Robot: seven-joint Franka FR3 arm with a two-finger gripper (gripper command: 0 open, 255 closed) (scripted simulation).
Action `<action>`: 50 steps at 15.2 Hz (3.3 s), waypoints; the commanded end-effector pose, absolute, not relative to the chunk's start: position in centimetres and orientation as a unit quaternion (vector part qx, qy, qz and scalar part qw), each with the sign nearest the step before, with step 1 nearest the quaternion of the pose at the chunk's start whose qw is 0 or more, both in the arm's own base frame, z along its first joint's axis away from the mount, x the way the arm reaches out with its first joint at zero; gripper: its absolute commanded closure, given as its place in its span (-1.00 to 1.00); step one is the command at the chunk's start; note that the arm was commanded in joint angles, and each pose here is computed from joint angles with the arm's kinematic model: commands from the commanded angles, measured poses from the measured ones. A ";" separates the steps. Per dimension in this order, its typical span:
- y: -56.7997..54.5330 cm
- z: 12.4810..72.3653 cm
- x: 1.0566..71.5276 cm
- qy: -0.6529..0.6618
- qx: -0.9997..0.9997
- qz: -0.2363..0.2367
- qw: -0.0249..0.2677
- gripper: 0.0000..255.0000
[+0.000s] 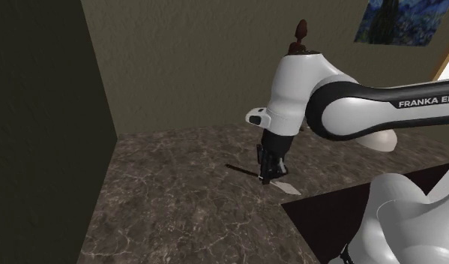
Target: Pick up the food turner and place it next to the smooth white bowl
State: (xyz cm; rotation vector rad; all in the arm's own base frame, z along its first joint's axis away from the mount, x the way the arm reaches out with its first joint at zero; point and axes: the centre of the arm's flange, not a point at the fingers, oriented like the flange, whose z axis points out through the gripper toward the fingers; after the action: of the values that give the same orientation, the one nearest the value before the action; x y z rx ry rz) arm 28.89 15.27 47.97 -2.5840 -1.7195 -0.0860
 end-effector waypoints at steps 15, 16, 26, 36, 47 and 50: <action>34.4 47.9 20.2 -0.553 -0.833 -0.028 0.019 1.00; 35.6 47.9 19.7 -0.553 -0.833 -0.028 0.019 1.00; 47.6 47.9 14.3 -0.553 -0.833 -0.028 0.019 1.00; 58.6 47.4 9.4 -0.553 -0.833 -0.028 0.019 1.00; 58.6 41.6 9.4 -0.553 -0.833 -0.028 0.019 1.00; 58.6 40.0 9.4 -0.553 -0.833 -0.028 0.019 1.00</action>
State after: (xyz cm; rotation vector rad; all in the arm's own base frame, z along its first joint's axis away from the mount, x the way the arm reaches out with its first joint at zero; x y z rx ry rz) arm 9.45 58.67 40.66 -2.5857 -1.7164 -0.0850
